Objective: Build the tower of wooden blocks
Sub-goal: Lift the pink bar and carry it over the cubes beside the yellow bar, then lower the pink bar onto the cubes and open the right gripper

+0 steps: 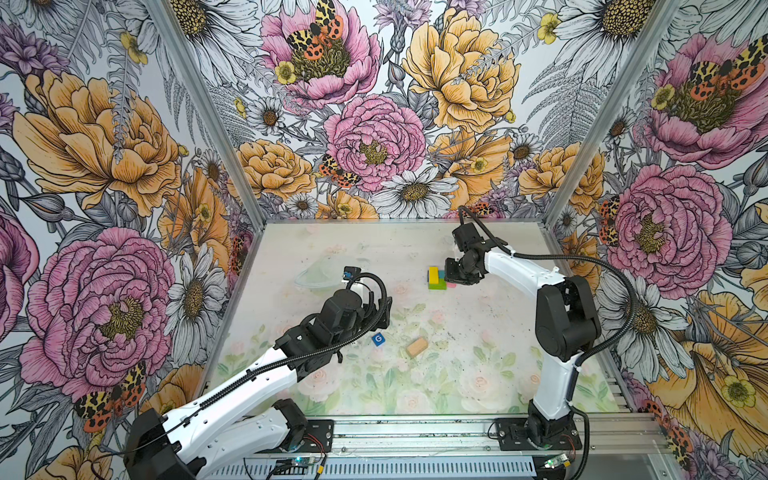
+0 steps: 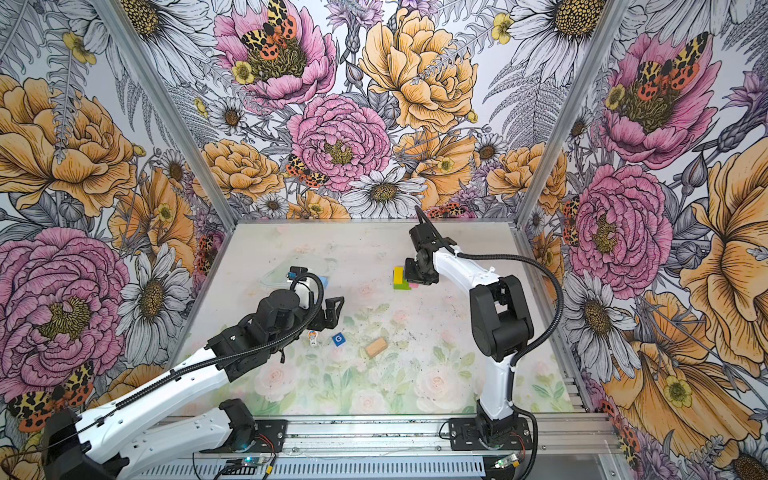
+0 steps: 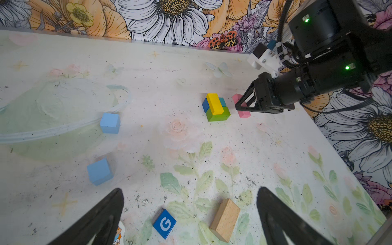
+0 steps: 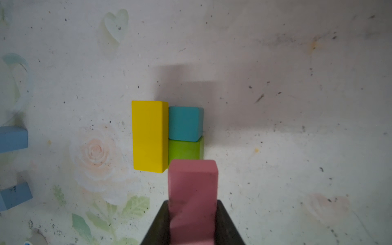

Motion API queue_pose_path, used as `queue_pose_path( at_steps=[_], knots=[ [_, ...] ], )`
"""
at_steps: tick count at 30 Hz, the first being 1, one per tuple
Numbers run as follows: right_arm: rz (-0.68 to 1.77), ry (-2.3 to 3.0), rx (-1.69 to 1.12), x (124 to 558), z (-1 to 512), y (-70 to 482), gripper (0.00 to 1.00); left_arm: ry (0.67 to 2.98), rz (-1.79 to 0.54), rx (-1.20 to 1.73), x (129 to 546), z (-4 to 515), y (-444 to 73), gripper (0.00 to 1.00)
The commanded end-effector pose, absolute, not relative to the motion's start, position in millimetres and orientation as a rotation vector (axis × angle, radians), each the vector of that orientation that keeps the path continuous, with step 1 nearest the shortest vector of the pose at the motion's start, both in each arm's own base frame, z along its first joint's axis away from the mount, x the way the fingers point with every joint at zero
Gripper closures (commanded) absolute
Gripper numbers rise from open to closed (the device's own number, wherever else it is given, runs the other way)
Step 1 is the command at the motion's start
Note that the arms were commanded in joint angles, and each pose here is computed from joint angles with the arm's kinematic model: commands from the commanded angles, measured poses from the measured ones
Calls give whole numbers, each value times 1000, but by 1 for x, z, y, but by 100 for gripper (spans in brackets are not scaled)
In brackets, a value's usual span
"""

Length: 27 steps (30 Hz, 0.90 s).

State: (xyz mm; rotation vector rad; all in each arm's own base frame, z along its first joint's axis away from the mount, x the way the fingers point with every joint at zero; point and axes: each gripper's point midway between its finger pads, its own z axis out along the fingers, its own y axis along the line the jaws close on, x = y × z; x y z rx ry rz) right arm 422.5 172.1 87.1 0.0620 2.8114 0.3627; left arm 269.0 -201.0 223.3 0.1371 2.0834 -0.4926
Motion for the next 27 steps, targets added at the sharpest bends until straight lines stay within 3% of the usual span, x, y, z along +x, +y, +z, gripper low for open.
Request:
queue_pose_path(
  at_steps=[1, 27],
  knots=[
    [417, 2783, 24, 438, 93, 179, 71, 2047, -518, 162, 277, 239, -207, 1],
    [449, 2804, 28, 460, 74, 183, 70, 2063, -498, 158, 291, 235, -205, 1]
  ],
)
